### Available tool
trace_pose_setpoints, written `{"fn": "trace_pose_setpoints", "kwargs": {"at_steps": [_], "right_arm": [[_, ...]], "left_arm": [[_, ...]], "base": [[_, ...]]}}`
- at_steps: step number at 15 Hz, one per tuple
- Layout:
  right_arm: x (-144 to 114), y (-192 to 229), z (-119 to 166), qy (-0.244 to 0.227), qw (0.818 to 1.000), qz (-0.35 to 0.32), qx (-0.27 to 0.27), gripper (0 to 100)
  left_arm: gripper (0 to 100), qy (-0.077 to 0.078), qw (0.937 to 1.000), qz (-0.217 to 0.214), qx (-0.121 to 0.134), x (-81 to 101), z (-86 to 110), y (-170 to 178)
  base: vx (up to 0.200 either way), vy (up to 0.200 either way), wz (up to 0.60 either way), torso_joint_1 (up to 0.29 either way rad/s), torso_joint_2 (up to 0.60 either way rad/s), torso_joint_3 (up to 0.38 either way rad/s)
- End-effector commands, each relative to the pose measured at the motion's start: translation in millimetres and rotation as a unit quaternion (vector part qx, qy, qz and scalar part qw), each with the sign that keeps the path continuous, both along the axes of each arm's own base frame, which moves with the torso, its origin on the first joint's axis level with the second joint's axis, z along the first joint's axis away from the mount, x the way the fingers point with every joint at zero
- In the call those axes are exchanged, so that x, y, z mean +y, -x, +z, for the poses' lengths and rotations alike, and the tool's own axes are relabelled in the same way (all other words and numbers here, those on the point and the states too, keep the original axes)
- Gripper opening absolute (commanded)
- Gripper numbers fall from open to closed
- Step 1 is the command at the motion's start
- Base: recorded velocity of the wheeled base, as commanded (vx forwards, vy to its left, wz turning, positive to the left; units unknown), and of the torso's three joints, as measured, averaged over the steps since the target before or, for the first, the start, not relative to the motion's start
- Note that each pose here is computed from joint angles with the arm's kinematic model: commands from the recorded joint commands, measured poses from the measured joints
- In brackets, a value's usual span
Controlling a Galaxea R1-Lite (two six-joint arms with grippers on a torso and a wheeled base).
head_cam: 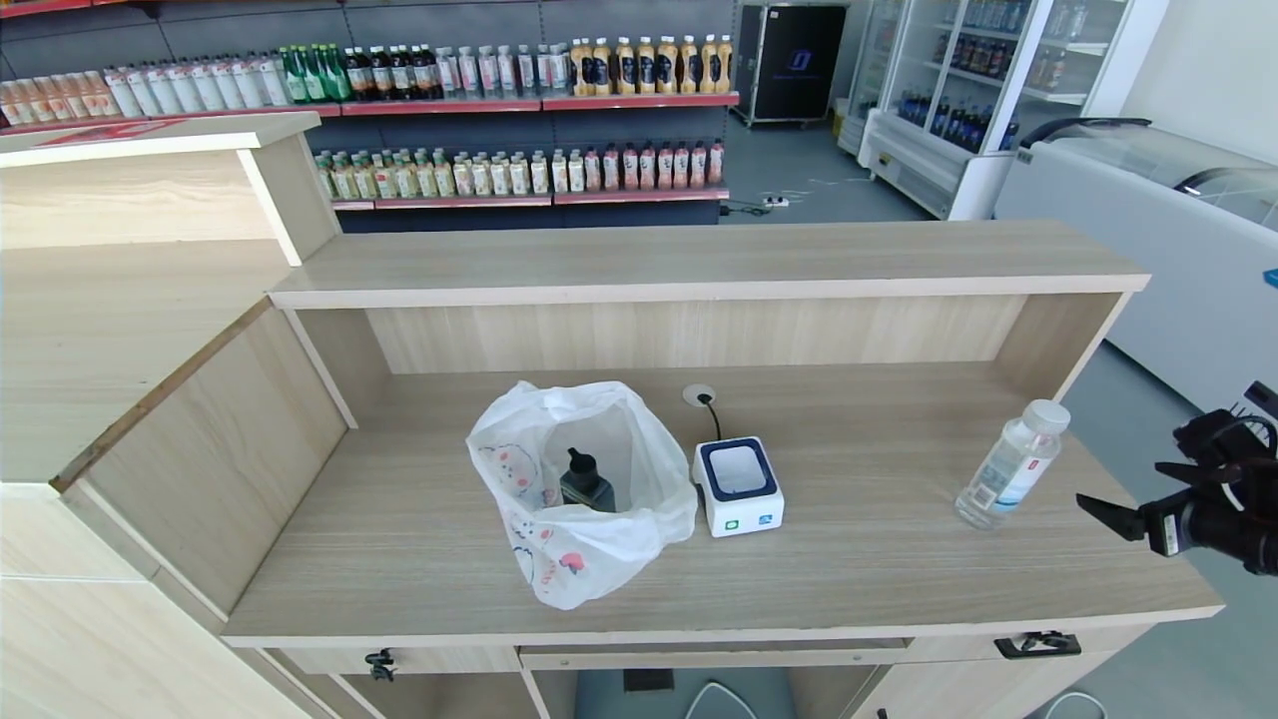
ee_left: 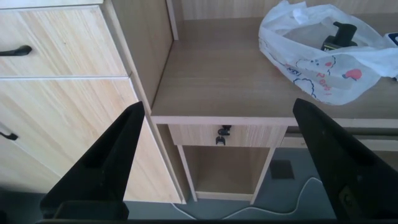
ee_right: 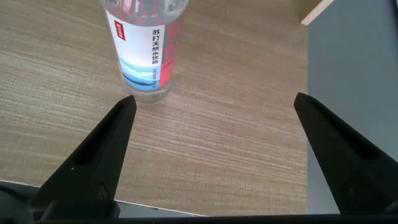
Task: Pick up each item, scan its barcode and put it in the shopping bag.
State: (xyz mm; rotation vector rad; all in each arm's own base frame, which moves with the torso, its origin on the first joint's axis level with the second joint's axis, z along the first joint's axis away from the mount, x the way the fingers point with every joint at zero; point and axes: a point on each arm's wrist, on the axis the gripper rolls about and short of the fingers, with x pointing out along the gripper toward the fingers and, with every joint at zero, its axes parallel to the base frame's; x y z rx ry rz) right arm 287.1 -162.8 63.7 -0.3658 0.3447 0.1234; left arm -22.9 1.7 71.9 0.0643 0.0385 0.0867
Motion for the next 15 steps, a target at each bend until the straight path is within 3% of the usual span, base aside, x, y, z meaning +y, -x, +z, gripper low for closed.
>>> {"fn": "trace_pose_setpoints", "kwargs": {"at_steps": [1,15], "right_arm": [[8.1,-10.5,-18.0,-0.011,1.000,0.019,0.018,100],[31.8,-49.4,-44.6,-0.012,0.998,0.067,-0.009,100]], "left_arm": [[100,0.000,1.0000,0.001,0.000,0.0,0.0,0.0],[100,0.000,1.0000,0.001,0.000,0.0,0.0,0.0]], "base": [[0.000,0.000,0.00,0.000,0.00,0.000],[0.000,0.000,0.00,0.000,0.00,0.000]]}}
